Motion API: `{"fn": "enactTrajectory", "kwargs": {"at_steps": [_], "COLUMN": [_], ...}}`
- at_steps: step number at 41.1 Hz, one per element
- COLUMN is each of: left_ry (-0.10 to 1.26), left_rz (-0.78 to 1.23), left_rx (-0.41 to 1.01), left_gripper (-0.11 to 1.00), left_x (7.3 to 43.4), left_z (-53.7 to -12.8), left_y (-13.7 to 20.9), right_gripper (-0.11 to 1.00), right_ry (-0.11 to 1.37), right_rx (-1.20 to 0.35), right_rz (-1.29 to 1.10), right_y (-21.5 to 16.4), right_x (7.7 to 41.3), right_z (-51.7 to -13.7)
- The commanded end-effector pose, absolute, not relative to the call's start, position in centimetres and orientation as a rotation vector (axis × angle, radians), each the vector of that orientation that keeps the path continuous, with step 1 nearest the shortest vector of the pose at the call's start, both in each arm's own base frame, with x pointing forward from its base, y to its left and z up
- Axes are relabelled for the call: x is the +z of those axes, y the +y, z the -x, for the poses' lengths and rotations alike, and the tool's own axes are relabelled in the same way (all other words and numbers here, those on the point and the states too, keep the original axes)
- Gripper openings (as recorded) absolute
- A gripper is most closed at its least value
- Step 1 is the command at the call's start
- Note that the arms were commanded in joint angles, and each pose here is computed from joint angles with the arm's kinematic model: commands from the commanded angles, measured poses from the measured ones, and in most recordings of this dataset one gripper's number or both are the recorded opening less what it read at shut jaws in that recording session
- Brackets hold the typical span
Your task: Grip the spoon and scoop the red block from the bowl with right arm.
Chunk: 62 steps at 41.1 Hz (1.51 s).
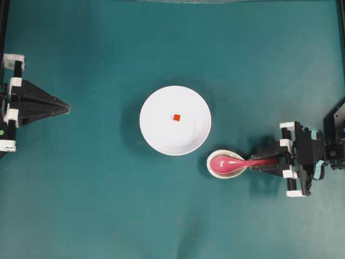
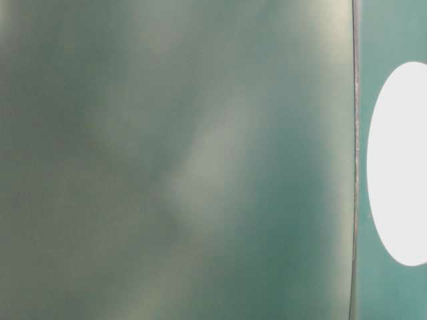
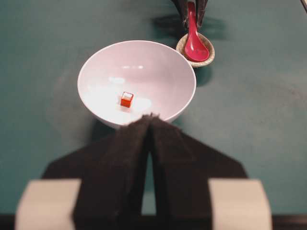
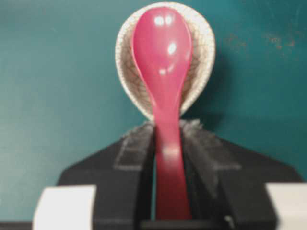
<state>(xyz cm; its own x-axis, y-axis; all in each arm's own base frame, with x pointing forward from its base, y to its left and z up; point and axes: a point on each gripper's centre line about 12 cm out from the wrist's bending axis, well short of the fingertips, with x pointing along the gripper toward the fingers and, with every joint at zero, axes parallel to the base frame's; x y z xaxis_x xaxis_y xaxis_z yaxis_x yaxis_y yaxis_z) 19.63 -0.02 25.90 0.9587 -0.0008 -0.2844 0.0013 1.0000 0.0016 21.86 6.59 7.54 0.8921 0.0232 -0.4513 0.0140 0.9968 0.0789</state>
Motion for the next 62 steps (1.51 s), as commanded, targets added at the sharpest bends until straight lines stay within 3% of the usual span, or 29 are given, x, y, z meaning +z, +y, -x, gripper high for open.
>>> {"fn": "enactTrajectory", "kwargs": {"at_steps": [1,32,43,62], "left_ry": [0.273,0.273,0.273,0.275], "left_rz": [-0.004,-0.004,-0.004,-0.004], "left_rx": [-0.003,-0.003,-0.003,-0.003], "left_gripper": [0.01,0.01,0.01,0.01], "left_x": [26.58,26.55,26.58,26.52], "left_z": [-19.94,-19.91,-19.94,-19.93], "left_y": [-0.05,-0.05,-0.05,-0.05], "right_gripper": [0.24,0.24,0.42,0.41], "right_ry": [0.447,0.438,0.439,0.43], "right_rx": [0.009,0.008,0.011,0.018], "right_rz": [-0.088,-0.09,-0.085,-0.056], "right_y": [6.71,6.74,6.77,6.82], "right_x": [7.99,8.11,8.09,8.21], "right_z": [-22.04,-22.21,-22.16,-22.33]}}
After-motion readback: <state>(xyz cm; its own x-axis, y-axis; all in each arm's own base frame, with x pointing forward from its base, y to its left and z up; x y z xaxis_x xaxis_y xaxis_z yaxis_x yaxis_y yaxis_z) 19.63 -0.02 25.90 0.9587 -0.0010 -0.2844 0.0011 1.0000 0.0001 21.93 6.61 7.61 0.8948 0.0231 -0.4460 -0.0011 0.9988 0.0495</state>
